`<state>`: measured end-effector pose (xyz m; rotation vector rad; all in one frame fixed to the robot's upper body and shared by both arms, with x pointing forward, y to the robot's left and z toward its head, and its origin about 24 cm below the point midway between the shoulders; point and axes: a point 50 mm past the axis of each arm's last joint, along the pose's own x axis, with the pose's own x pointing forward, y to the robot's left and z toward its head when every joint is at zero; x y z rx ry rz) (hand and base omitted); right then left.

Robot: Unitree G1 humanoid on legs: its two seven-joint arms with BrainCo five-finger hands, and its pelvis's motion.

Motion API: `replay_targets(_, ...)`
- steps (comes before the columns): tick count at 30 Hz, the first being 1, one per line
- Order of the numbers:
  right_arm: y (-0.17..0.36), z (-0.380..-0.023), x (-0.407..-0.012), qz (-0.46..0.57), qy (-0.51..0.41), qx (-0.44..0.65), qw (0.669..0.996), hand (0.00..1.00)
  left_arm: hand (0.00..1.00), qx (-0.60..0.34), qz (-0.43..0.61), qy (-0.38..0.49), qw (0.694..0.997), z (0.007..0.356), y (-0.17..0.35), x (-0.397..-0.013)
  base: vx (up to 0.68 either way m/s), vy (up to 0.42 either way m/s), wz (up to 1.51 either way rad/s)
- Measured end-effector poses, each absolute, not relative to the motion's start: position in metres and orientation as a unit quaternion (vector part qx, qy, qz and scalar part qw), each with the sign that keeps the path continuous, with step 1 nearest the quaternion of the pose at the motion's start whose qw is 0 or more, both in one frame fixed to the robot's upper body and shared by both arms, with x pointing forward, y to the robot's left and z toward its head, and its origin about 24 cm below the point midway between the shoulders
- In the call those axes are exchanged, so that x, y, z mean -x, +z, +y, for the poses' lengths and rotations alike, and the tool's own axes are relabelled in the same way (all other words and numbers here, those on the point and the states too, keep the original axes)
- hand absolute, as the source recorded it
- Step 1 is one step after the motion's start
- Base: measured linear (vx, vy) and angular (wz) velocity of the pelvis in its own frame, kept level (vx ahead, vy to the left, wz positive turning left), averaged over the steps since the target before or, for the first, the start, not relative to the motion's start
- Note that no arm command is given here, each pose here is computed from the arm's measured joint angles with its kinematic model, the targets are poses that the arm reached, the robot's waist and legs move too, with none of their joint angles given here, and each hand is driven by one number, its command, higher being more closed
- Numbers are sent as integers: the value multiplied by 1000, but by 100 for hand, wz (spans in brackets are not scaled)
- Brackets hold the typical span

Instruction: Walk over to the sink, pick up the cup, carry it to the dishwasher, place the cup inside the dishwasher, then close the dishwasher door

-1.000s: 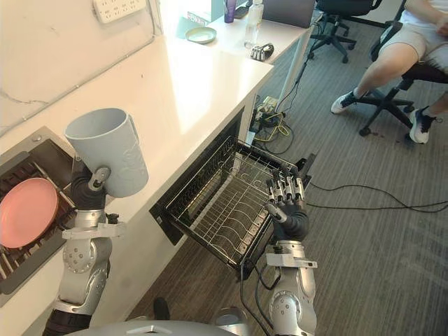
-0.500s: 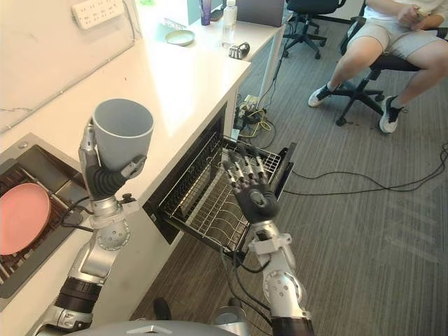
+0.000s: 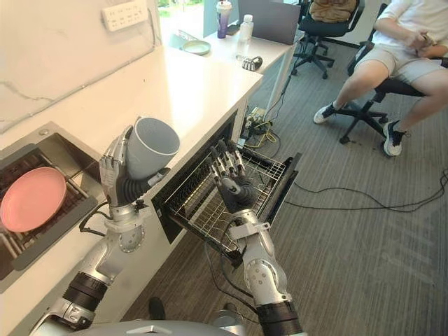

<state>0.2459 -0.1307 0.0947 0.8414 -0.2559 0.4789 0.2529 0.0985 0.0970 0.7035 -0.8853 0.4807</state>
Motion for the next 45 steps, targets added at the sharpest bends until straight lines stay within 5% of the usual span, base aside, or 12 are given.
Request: replay_targets(45, 105, -55, -270, -16, 306, -314, 899, 0, 100, -398, -402, 118, 816, 80, 90, -264, -6, 5, 3)
